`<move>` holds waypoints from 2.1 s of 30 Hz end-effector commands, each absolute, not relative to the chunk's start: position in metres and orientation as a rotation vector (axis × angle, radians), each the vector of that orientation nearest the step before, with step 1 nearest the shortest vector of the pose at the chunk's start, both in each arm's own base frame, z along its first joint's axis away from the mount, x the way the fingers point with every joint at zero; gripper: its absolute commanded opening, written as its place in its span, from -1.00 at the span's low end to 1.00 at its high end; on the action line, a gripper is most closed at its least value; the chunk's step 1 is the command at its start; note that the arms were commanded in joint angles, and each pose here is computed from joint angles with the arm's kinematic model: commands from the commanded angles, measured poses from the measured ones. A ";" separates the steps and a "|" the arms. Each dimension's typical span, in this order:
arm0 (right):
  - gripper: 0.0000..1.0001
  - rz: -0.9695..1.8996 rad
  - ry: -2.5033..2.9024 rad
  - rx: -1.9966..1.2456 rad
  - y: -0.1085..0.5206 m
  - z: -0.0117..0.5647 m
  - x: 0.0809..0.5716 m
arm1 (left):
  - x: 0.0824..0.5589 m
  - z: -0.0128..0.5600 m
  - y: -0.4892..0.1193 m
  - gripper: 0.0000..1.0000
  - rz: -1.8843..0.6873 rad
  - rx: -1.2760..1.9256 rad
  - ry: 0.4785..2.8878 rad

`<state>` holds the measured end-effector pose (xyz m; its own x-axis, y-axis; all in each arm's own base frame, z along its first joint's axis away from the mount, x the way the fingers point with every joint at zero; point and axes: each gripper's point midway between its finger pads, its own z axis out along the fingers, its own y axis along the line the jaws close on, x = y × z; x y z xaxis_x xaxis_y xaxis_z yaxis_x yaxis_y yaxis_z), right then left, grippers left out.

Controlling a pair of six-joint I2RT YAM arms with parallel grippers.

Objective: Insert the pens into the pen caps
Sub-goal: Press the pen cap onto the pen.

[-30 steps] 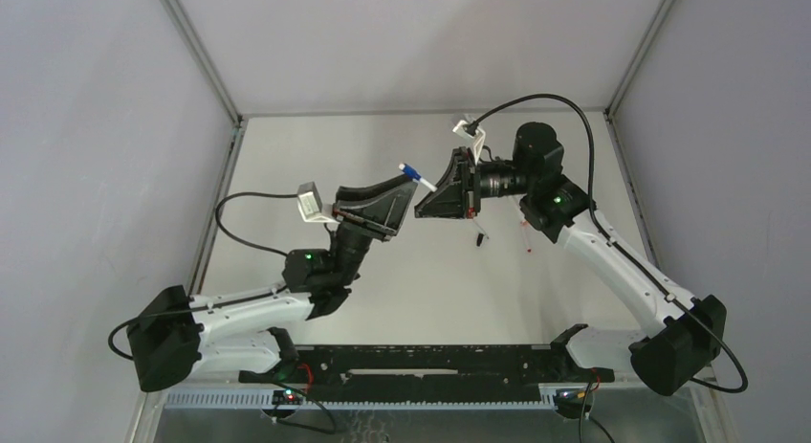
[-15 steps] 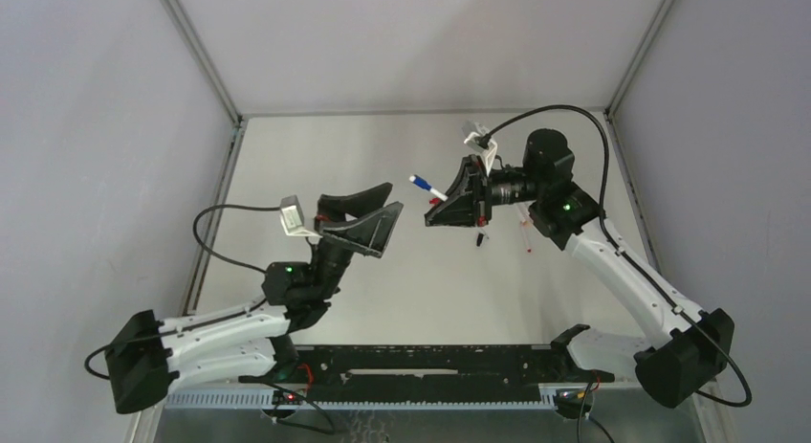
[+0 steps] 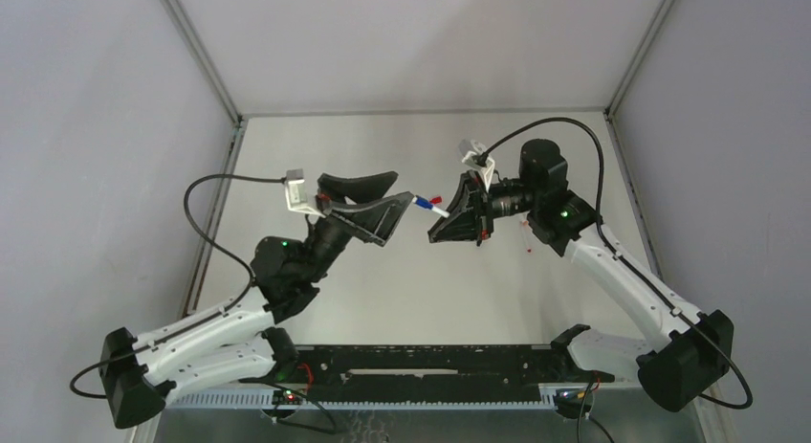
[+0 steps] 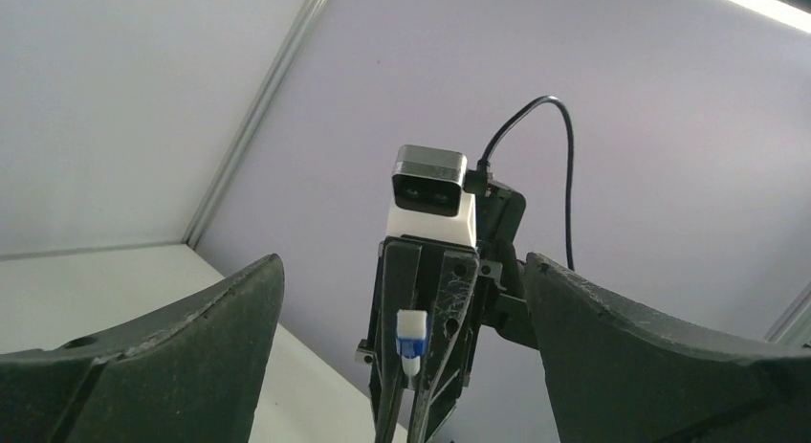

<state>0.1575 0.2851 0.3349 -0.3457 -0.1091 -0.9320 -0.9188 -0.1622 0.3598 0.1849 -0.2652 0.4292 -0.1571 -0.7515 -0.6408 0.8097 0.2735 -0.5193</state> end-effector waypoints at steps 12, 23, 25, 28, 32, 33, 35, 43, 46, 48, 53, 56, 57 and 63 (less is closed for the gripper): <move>-1.00 1.582 1.415 -1.261 0.296 0.327 0.149 | 0.203 0.433 -0.300 0.50 -1.407 0.080 1.172; -1.00 1.570 1.448 -1.225 0.296 0.326 0.155 | 0.200 0.434 -0.306 0.13 -1.458 0.081 1.160; -1.00 1.576 1.455 -1.213 0.295 0.326 0.156 | 0.199 0.432 -0.308 0.10 -1.468 0.083 1.163; -1.00 1.572 1.440 -1.197 0.294 0.329 0.159 | 0.198 0.432 -0.308 0.10 -1.480 0.085 1.154; -1.00 1.561 1.447 -1.180 0.291 0.330 0.163 | 0.196 0.433 -0.306 0.11 -1.486 0.086 1.137; -1.00 1.558 1.447 -1.178 0.291 0.330 0.164 | 0.196 0.434 -0.305 0.11 -1.485 0.087 1.135; -1.00 1.556 1.449 -1.174 0.290 0.330 0.164 | 0.195 0.434 -0.304 0.11 -1.485 0.087 1.133; -1.00 1.550 1.449 -1.156 0.288 0.333 0.167 | 0.196 0.429 -0.305 0.00 -1.482 0.084 1.146; -1.00 1.549 1.447 -1.155 0.287 0.333 0.167 | 0.197 0.428 -0.306 -0.04 -1.479 0.084 1.149; -1.00 1.548 1.446 -1.154 0.287 0.334 0.167 | 0.198 0.426 -0.306 -0.06 -1.476 0.083 1.153; -1.00 1.548 1.448 -1.153 0.287 0.333 0.168 | 0.198 0.426 -0.308 -0.31 -1.479 0.088 1.158; -1.00 1.545 1.446 -1.152 0.286 0.334 0.168 | 0.198 0.423 -0.311 -0.51 -1.483 0.092 1.169; -1.00 1.545 1.447 -1.150 0.286 0.334 0.168 | 0.198 0.421 -0.312 -0.56 -1.485 0.096 1.174; -1.00 1.544 1.450 -1.148 0.286 0.333 0.169 | 0.193 0.410 -0.323 -1.00 -1.527 0.133 1.191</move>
